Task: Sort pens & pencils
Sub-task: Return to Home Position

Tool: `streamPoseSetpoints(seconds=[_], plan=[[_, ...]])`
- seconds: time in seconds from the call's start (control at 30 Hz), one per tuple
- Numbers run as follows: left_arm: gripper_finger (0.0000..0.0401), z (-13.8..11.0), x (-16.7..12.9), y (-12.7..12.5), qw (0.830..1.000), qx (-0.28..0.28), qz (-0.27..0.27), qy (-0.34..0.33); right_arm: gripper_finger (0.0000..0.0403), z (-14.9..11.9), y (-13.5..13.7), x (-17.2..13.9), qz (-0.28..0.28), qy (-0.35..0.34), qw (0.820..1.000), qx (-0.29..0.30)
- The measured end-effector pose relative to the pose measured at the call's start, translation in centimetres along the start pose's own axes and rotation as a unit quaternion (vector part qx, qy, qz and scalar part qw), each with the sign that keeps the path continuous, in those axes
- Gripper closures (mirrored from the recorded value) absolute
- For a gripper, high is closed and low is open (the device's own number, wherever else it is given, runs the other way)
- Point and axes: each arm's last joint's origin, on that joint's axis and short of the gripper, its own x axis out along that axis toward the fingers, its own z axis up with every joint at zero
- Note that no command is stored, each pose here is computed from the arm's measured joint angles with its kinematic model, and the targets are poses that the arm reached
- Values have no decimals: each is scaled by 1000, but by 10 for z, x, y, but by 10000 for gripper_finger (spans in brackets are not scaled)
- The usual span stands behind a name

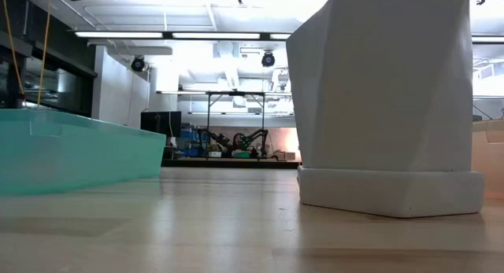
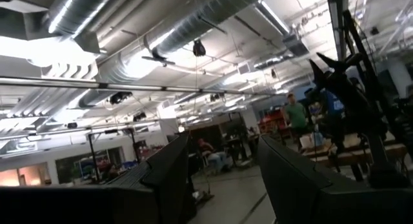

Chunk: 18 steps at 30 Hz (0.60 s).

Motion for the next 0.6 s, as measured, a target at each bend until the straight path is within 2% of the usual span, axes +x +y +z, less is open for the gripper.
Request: streamPoseSetpoints(seconds=[0.2, 0.4, 0.6], plan=[[226, -18, -14, -4, 1000, -3, 3, 1, 290, -2, -1, 0, -6, 12, 1000, 6], [226, -36, -16, -13, 1000, 4, -1, 24, 290, -5, -3, 0, -13, 26, 1000, 10], [226, -48, -18, -18, 1000, 6, 6, 18, 290, -7, -3, 0, -19, 34, 999, 16]])
